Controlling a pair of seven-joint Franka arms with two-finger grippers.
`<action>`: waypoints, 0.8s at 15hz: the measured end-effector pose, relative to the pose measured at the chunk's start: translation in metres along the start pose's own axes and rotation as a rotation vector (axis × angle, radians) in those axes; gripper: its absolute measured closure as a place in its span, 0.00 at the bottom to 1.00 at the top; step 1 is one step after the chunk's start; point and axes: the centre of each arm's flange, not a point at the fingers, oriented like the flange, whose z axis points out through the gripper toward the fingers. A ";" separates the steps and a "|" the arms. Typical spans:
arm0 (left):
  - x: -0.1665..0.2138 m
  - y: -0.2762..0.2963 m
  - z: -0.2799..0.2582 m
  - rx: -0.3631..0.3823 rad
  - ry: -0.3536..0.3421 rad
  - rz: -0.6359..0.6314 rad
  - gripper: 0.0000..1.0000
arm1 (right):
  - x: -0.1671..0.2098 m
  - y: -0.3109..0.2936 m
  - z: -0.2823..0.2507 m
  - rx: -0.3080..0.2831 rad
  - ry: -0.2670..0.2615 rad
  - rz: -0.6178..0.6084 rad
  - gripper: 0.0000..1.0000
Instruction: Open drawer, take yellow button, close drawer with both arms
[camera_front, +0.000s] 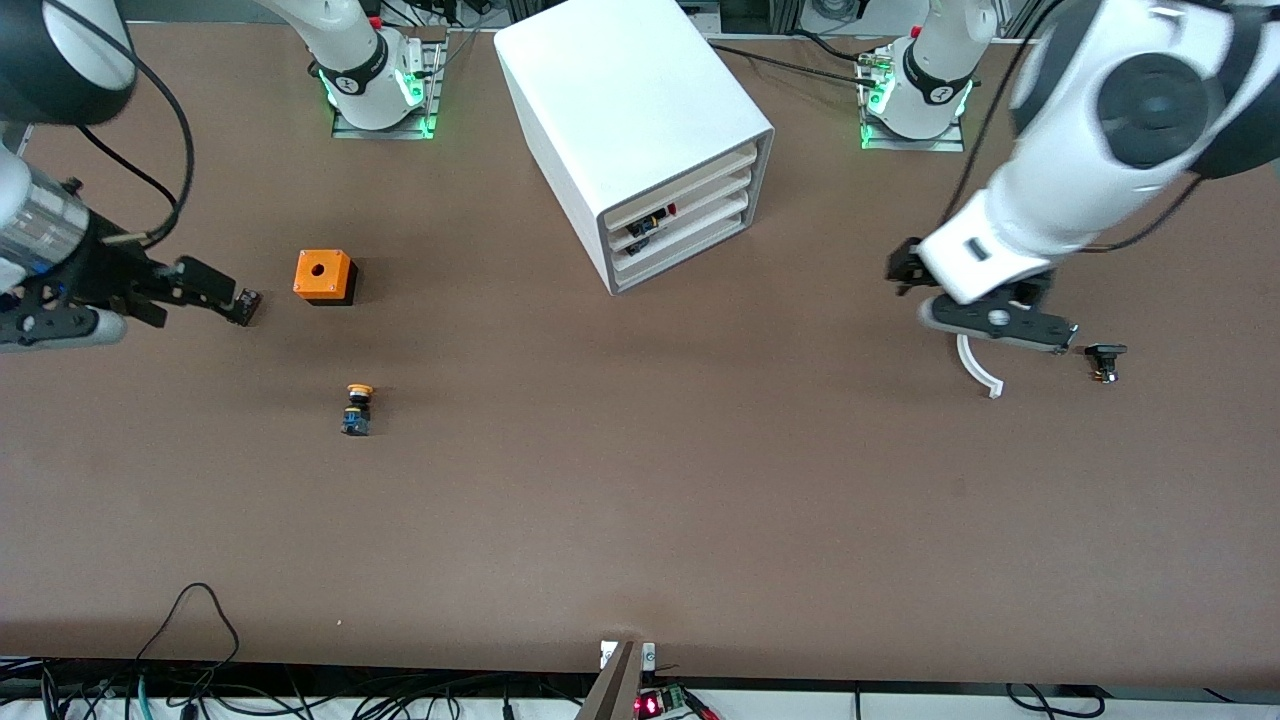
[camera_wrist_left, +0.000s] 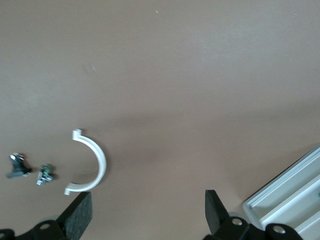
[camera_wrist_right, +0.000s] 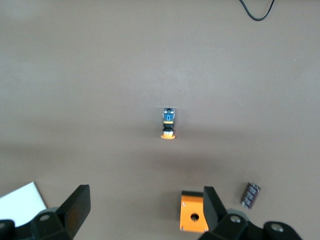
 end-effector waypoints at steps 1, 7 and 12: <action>-0.006 -0.022 -0.007 -0.005 0.021 0.011 0.00 | -0.001 -0.002 -0.014 -0.017 0.001 -0.009 0.00; -0.044 -0.069 -0.017 -0.005 0.098 -0.048 0.00 | -0.006 -0.017 -0.041 -0.054 0.011 -0.006 0.00; -0.054 -0.070 -0.018 -0.029 0.052 -0.067 0.00 | -0.011 -0.013 -0.041 -0.065 0.064 0.029 0.00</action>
